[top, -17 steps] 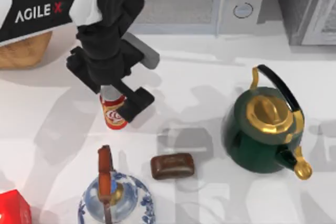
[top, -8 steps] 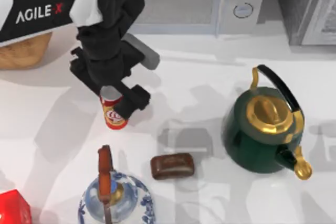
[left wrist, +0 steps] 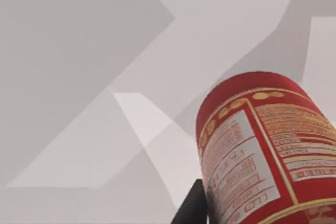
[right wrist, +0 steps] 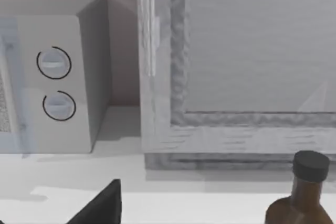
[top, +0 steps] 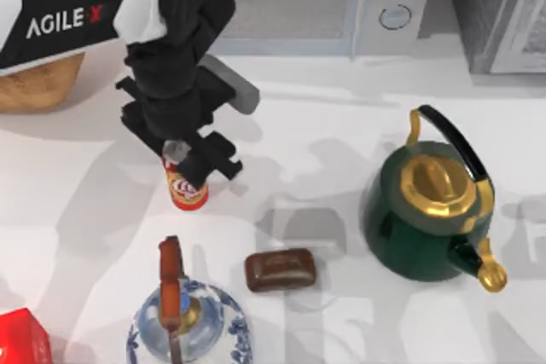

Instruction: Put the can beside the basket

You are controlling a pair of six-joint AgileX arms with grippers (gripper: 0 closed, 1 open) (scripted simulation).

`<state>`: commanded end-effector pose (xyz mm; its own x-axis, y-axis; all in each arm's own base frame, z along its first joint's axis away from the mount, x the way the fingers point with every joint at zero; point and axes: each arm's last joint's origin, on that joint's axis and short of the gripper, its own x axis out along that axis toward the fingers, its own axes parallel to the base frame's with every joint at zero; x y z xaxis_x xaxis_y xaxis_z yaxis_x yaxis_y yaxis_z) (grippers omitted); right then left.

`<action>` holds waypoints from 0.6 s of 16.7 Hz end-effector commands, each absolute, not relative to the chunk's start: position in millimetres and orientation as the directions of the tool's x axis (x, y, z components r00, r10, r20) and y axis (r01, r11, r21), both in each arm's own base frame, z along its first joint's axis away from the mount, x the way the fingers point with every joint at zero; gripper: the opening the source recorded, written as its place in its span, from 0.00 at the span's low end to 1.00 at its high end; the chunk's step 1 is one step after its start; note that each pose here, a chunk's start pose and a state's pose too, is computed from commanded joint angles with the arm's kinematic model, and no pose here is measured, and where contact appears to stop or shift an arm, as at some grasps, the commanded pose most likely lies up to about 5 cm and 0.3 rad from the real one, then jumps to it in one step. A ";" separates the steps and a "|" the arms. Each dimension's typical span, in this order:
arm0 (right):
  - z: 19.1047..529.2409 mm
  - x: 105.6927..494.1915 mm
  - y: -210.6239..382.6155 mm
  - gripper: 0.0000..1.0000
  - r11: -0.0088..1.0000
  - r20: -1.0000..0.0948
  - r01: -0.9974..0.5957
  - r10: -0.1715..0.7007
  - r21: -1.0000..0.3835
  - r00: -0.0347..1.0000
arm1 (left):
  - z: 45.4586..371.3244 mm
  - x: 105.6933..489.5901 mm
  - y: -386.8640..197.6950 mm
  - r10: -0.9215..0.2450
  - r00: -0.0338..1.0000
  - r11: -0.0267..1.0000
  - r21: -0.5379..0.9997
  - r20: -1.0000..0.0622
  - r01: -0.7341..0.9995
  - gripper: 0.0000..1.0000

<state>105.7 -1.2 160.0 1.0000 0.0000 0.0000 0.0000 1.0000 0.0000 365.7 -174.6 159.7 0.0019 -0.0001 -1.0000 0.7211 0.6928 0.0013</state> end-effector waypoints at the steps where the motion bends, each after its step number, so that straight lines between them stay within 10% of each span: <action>1: 160.0 105.7 -1.2 1.00 1.000 0.000 0.000 0.000 0.000 1.000 | 159.7 365.7 -174.6 0.000 0.002 0.693 0.001 -1.000 0.721 0.00; 10: 160.0 105.7 -1.2 1.00 1.000 0.000 0.000 0.000 0.000 1.000 | 161.4 365.9 -173.5 -0.003 0.005 0.695 0.002 -1.000 0.719 0.00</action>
